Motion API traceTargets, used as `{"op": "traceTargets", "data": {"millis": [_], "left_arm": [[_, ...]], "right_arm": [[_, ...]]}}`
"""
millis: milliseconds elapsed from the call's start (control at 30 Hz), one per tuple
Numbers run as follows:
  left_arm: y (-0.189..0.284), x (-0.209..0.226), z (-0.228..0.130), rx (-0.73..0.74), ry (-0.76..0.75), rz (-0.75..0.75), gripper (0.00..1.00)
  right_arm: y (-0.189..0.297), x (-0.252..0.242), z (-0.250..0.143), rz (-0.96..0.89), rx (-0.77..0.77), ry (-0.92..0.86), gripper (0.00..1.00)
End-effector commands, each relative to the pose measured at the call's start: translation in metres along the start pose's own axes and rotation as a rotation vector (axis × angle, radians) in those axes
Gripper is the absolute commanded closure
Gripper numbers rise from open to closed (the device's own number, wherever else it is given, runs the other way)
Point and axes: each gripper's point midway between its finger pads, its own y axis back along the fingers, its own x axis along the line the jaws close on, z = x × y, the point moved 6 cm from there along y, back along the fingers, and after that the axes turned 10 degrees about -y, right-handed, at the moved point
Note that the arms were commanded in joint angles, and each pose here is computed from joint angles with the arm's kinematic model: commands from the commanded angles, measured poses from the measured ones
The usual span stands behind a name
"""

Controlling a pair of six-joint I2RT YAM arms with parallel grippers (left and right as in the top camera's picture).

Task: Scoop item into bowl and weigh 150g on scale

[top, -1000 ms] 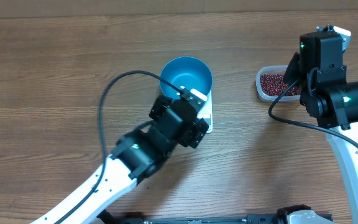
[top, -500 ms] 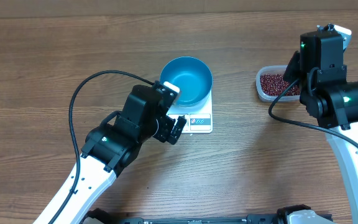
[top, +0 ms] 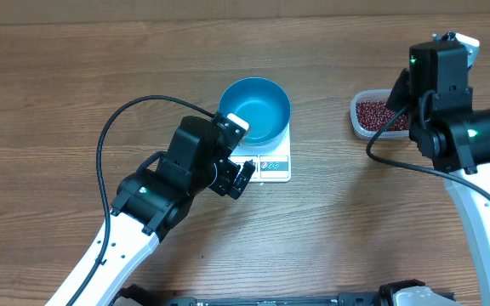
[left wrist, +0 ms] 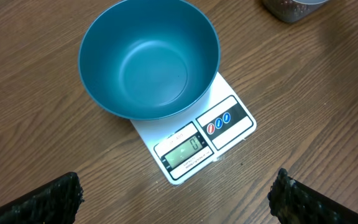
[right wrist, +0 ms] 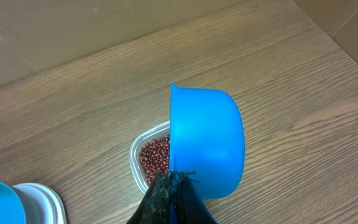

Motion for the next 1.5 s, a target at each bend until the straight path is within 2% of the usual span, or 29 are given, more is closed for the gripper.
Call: {"op": "traceTargets", "data": {"millis": [0, 733, 1033, 1267, 1467], "left_arm": [[0.005, 0.001, 0.002, -0.017, -0.014, 0.009, 0.0], [0.007, 0.001, 0.003, -0.024, -0.008, 0.008, 0.0], [0.006, 0.001, 0.003, -0.022, -0.008, 0.007, 0.0], [0.005, 0.001, 0.002, -0.017, -0.007, 0.005, 0.0], [0.005, 0.001, 0.002, -0.017, -0.007, 0.005, 0.0]], "right_arm": [[-0.001, 0.002, 0.007, -0.003, -0.018, -0.012, 0.96], [-0.026, 0.003, 0.008, -0.044, 0.003, 0.032, 0.96], [-0.05, -0.014, 0.01, -0.11, 0.052, 0.241, 0.96], [-0.06, -0.007, 0.008, -0.018, 0.095, 0.414, 0.96], [-0.081, -0.008, 0.001, -0.008, 0.157, 0.463, 0.96]]}}
